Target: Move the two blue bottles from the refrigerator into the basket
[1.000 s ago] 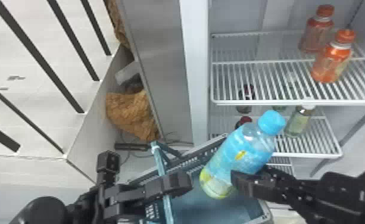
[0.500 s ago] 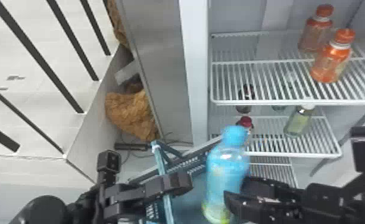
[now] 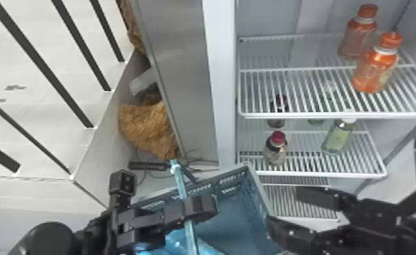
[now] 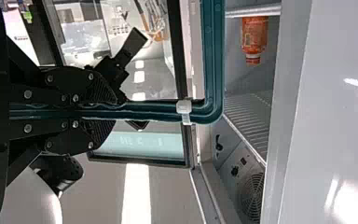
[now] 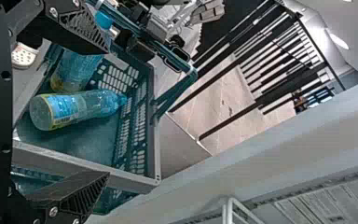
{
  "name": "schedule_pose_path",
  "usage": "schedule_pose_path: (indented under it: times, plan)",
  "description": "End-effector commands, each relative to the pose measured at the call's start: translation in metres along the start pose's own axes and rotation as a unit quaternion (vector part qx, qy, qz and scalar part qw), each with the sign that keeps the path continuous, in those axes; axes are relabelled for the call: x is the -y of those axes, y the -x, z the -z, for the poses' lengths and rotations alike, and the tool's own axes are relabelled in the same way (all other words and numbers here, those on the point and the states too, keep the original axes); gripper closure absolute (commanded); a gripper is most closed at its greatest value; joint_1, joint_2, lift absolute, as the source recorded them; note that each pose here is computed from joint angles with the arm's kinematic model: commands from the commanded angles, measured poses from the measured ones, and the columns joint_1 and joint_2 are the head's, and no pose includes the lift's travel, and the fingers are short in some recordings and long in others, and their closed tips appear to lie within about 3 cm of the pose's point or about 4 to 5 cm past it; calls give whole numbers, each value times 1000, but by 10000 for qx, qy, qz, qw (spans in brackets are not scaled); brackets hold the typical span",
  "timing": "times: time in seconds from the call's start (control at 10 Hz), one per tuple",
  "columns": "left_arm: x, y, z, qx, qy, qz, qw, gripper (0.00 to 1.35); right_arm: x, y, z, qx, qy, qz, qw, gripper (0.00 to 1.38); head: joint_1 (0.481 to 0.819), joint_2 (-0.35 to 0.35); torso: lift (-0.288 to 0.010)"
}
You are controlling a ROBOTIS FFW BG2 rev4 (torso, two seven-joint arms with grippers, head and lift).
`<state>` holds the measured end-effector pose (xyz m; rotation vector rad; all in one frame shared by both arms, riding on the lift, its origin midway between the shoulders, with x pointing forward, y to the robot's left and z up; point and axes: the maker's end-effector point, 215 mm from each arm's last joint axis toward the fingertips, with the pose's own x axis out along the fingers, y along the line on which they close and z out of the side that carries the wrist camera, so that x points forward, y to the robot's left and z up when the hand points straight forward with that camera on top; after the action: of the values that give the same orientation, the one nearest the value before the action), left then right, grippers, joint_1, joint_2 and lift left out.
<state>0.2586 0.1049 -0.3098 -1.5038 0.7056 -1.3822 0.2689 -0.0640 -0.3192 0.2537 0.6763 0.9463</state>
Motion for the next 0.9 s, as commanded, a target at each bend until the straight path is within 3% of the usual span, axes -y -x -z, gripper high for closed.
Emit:
schedule_pose_path:
  times: [0.0,0.4,0.6,0.8]
  plan:
    - [0,0,0,-6,4,-1,10000,1197,12,0,-22,503,265,78,9984,98,695,96,-10]
    - [-4,5,2,61,20,-79,9999,1197,63,15,-12,1205,369,877,9881,99,695,40,-10]
    - [-7,8,1,99,17,-149,9998,1197,91,42,-20,1701,716,1522,9710,104,695,-9,-10]
    - [-8,9,3,121,33,-162,9998,1197,121,63,1,2092,708,1990,9548,104,695,-90,-10]
